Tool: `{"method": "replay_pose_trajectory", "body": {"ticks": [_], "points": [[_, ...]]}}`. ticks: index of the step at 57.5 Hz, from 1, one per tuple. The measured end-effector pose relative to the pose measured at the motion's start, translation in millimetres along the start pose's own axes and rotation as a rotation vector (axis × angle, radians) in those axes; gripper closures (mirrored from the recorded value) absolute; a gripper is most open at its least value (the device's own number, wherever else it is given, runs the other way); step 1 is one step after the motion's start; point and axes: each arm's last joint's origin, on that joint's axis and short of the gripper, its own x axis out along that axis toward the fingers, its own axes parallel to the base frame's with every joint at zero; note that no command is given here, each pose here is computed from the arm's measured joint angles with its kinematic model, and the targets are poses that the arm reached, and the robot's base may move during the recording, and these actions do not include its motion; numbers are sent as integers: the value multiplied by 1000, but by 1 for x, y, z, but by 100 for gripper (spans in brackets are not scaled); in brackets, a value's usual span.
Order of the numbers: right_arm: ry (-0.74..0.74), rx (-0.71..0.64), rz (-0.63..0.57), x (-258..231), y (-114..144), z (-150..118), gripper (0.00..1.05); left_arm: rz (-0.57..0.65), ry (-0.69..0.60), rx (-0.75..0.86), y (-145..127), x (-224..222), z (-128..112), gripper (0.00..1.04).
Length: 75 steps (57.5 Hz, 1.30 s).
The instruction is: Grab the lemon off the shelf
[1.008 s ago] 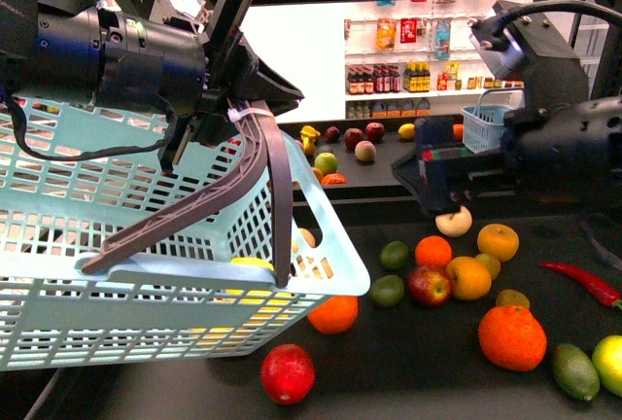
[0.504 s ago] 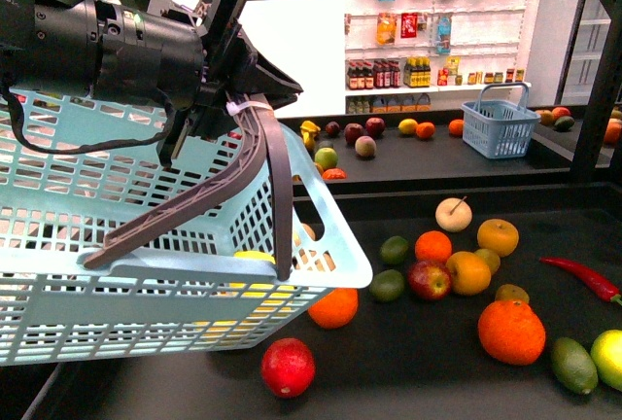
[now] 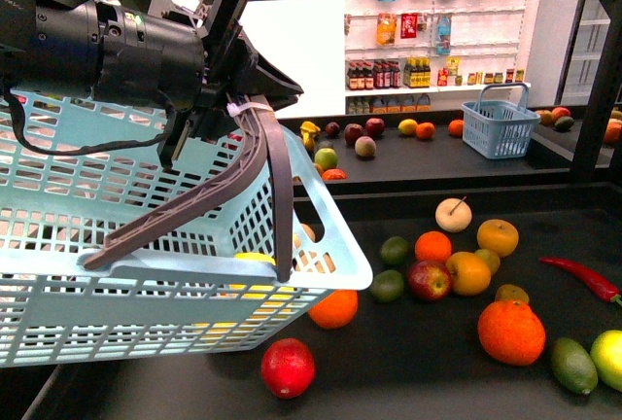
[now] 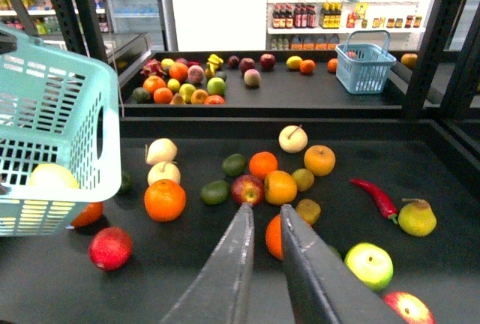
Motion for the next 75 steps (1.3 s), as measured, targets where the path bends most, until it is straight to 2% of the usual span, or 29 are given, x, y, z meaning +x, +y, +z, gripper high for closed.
{"method": "replay_pose_trajectory", "body": {"ticks": [3, 37, 53, 68, 70, 75], "points": [[6, -2, -1, -2, 0, -5, 103, 0, -1, -3, 0, 0, 0, 98], [-8, -2, -1, -16, 0, -26, 102, 0, -1, -3, 0, 0, 0, 98], [19, -3, -1, -27, 0, -30, 102, 0, 0, -4, 0, 0, 0, 98], [-15, -3, -2, -30, 0, -28, 102, 0, 0, -7, 0, 0, 0, 98], [-14, -4, -2, -30, 0, -28, 100, 0, 1, -6, 0, 0, 0, 98], [-15, -3, -2, -30, 0, -28, 85, 0, 1, -3, 0, 0, 0, 98]]}}
